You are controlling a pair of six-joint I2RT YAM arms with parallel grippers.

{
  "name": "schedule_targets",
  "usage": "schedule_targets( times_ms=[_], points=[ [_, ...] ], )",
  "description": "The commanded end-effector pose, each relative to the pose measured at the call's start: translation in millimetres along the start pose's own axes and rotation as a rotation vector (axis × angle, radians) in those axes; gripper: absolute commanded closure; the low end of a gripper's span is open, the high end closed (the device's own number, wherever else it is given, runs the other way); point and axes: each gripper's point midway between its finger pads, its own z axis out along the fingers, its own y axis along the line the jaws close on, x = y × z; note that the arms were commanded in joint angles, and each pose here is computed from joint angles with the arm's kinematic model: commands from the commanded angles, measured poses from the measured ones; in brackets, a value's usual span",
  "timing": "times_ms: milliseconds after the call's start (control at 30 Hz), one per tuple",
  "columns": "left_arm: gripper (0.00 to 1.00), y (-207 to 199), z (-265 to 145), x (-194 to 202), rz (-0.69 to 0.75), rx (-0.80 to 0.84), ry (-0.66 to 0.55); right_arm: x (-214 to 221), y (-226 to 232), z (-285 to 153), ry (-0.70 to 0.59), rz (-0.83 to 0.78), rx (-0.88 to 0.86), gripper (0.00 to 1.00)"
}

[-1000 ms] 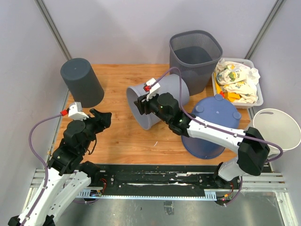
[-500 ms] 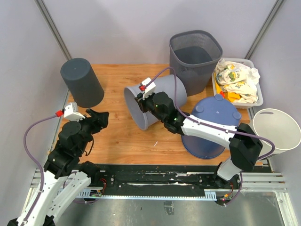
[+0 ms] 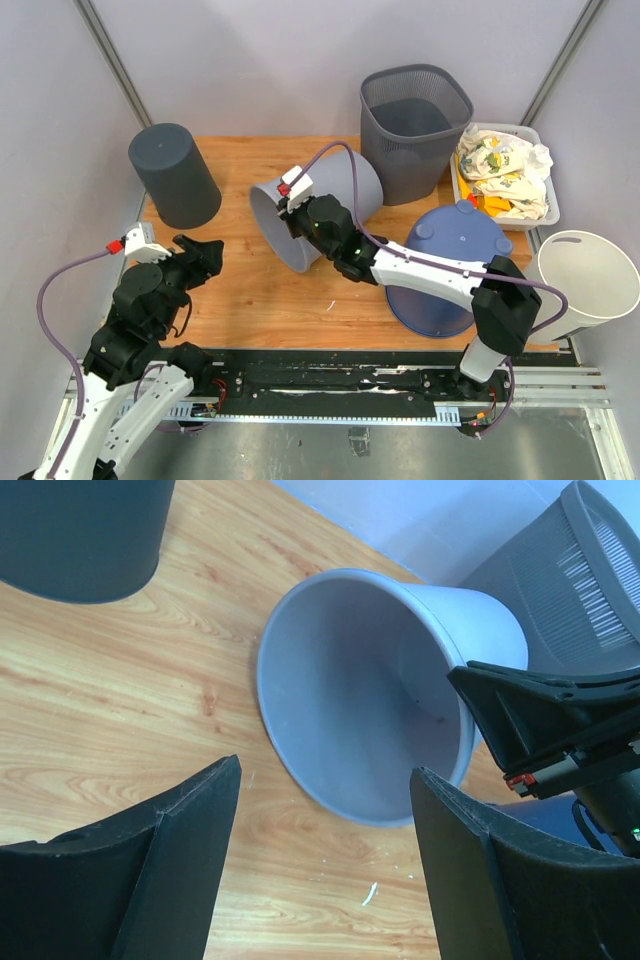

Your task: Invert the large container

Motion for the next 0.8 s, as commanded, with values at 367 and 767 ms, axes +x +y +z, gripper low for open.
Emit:
schedule_targets(
  times_ms=[367, 767],
  points=[
    [0.25, 16, -31, -26, -0.054, -0.045, -0.086, 37, 57, 12, 0.089, -0.278, 0.004, 0.99],
    [0.25, 26, -43, -35, -0.079, -0.07, -0.129, 85, 101, 17, 0.16, -0.158, -0.147, 0.99]
  ],
)
